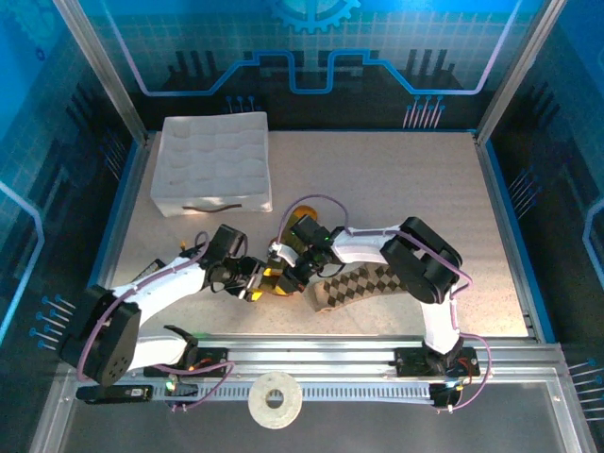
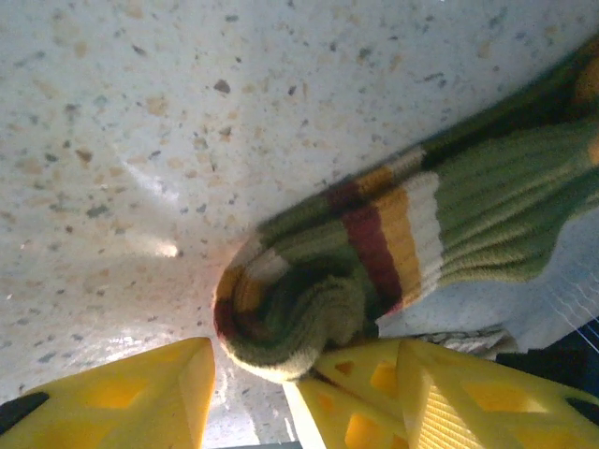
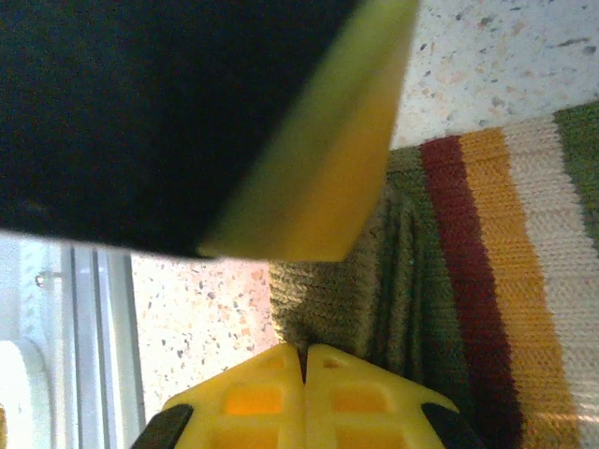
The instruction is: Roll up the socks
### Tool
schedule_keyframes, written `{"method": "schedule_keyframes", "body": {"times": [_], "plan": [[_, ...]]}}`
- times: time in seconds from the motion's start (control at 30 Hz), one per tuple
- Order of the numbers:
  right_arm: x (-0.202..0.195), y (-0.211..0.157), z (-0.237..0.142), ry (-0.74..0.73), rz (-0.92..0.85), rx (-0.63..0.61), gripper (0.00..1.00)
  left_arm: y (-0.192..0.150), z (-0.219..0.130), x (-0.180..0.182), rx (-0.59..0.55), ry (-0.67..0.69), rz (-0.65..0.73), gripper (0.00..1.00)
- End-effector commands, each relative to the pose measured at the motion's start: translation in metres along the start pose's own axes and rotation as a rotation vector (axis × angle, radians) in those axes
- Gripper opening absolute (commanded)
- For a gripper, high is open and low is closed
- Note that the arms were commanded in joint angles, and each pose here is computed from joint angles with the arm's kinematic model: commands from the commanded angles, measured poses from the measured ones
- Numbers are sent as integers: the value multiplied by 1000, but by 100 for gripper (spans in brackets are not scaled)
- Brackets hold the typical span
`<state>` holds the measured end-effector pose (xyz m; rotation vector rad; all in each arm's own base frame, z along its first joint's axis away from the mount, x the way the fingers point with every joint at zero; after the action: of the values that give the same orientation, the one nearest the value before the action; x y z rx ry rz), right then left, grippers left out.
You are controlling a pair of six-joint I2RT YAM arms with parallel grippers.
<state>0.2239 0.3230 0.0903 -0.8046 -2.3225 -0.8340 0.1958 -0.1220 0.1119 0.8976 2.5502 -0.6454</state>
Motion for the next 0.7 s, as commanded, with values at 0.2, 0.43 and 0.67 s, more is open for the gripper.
{"method": "schedule_keyframes", "body": {"times": [0.2, 0.43, 0.67], "plan": [[-8, -8, 0, 59, 108, 34, 0, -1, 16, 5, 28, 66, -45, 49], [-7, -8, -2, 58, 94, 23, 0, 0, 24, 14, 18, 154, -79, 26], [27, -20, -28, -190, -246, -130, 37, -4, 18, 32, 9, 285, -190, 0]]}}
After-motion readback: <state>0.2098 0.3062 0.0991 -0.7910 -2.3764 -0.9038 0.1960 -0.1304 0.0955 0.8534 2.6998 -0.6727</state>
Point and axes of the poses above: each hand's point on the last joint's axis, 136 mm out from that joint toward the fingers, its own z axis out along the fingers, its own x axis along the line the jaws close on, y = z × x, the point moved 9 cm from there along -z, back along the fingers, and after that the axes turned 8 degrees about z, right-handed, at the moved point
